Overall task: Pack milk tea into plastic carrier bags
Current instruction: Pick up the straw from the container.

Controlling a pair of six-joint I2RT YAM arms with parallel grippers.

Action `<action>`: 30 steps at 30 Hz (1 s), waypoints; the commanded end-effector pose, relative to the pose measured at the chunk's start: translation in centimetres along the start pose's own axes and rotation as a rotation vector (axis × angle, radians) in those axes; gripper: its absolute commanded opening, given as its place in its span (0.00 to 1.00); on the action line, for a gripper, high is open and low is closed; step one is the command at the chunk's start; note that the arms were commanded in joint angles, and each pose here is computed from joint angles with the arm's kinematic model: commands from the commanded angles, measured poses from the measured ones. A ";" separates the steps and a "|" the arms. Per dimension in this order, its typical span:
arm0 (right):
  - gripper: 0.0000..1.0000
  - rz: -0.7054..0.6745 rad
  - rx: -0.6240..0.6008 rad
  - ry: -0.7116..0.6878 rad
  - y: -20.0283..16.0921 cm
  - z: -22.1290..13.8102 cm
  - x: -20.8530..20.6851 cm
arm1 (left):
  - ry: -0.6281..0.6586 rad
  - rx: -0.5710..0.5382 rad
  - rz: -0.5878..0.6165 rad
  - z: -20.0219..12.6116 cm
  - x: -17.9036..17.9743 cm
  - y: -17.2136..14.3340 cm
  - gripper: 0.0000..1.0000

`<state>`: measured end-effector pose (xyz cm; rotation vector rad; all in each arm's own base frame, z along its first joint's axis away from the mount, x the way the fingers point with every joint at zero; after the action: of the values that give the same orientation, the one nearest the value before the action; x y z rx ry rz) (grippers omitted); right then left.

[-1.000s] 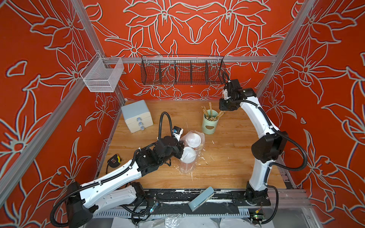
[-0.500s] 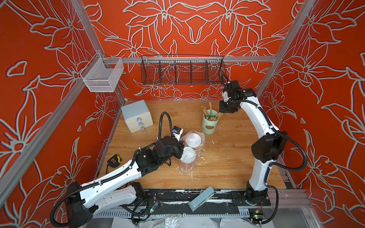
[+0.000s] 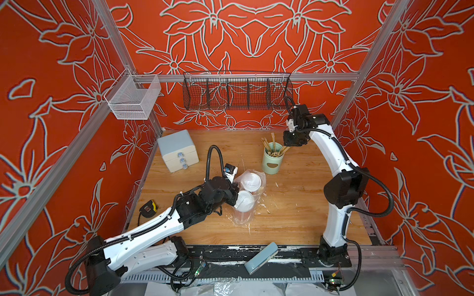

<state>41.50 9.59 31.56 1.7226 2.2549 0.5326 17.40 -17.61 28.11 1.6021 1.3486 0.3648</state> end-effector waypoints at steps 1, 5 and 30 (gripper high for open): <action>0.23 -0.010 -0.005 0.011 0.3 -0.3 -0.1 | 0.027 0.008 0.006 0.1 0.4 -0.4 0.00; 0.20 -0.010 0.001 0.006 0.4 -0.2 -0.2 | 0.027 0.009 0.005 0.2 0.4 -0.4 0.00; 0.00 -0.038 -0.097 0.051 1.0 -3.8 1.0 | 0.033 0.001 0.002 -0.2 0.7 -0.5 0.00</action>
<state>41.96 10.12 32.25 1.7060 2.2735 0.5867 17.33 -17.38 27.53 1.6150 1.3654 0.3800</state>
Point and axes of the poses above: each gripper's point midway between its finger pads, its own z axis out along the fingers, its own x axis along the line the jaws close on, y = z × x, the point moved 10 cm from there along -z, back along the fingers, and after that the axes turned 13 degrees about -z, right-handed, at the moved point
